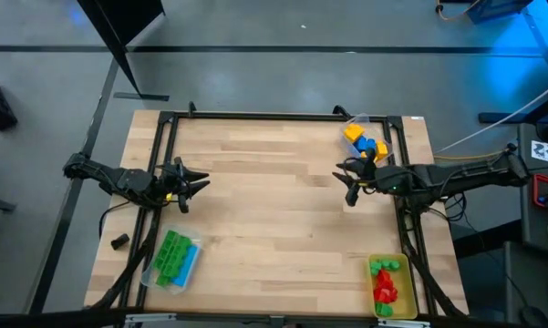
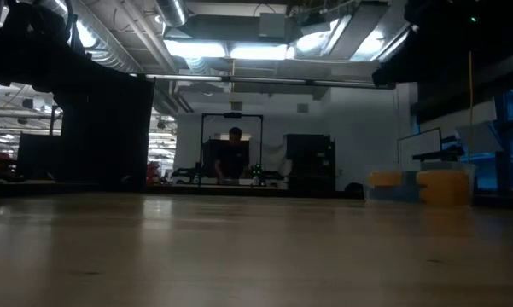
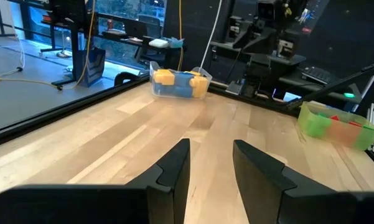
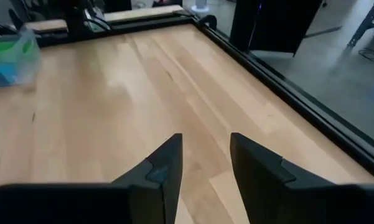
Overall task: Sort blocks by size
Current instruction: Return to Home Position
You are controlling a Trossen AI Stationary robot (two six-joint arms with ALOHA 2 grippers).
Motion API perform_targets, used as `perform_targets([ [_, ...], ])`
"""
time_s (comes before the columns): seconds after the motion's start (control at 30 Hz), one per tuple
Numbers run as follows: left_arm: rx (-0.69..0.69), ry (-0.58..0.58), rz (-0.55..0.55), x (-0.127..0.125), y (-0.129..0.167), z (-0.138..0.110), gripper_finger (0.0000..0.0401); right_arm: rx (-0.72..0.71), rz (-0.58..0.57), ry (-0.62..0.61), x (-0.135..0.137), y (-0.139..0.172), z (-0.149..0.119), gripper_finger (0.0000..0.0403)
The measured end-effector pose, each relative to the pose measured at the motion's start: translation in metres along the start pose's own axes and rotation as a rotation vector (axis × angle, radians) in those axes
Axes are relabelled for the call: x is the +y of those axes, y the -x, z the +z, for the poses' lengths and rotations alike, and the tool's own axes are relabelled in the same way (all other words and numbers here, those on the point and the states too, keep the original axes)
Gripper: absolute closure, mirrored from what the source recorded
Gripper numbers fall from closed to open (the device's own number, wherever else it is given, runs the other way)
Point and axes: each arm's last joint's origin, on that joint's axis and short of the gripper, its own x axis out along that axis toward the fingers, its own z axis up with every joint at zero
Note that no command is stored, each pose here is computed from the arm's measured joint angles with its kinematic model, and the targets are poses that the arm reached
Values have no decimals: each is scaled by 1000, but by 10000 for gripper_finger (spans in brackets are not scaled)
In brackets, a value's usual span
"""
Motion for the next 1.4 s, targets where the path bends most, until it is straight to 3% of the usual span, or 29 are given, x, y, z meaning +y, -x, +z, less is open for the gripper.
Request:
perform_targets([
  [0.87,0,0,0,0,0,0,294,-221,177,-96,-31,27,-81,267],
  [1.23,0,0,0,0,0,0,294,-350,220,-162,-36,29,-98,267],
  [1.4,0,0,0,0,0,0,294,-369,185,-127,-38,30,-98,267],
])
